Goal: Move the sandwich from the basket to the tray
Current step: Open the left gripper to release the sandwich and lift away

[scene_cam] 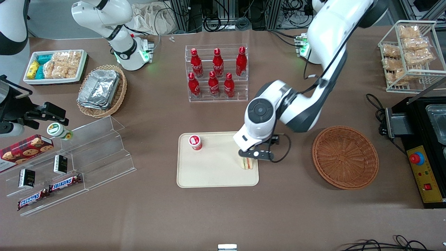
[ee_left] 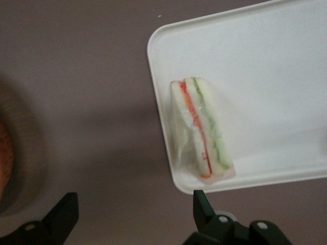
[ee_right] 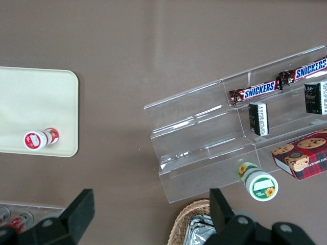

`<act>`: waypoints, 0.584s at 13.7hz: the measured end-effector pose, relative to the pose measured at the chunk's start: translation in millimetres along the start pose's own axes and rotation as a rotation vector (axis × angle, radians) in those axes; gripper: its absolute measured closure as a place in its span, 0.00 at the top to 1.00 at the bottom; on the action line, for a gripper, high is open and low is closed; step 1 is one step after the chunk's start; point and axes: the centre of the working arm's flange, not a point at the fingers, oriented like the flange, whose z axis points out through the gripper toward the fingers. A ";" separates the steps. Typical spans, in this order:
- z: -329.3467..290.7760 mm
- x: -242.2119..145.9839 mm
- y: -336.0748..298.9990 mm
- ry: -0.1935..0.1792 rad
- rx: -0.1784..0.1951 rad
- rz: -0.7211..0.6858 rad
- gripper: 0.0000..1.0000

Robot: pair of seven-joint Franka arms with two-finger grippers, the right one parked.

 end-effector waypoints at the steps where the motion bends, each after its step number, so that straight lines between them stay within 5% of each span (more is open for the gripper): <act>1: -24.0 -4.5 -21.1 -0.017 0.006 0.018 1.00; 8: -158.7 -45.7 -151.5 0.001 0.039 0.075 1.00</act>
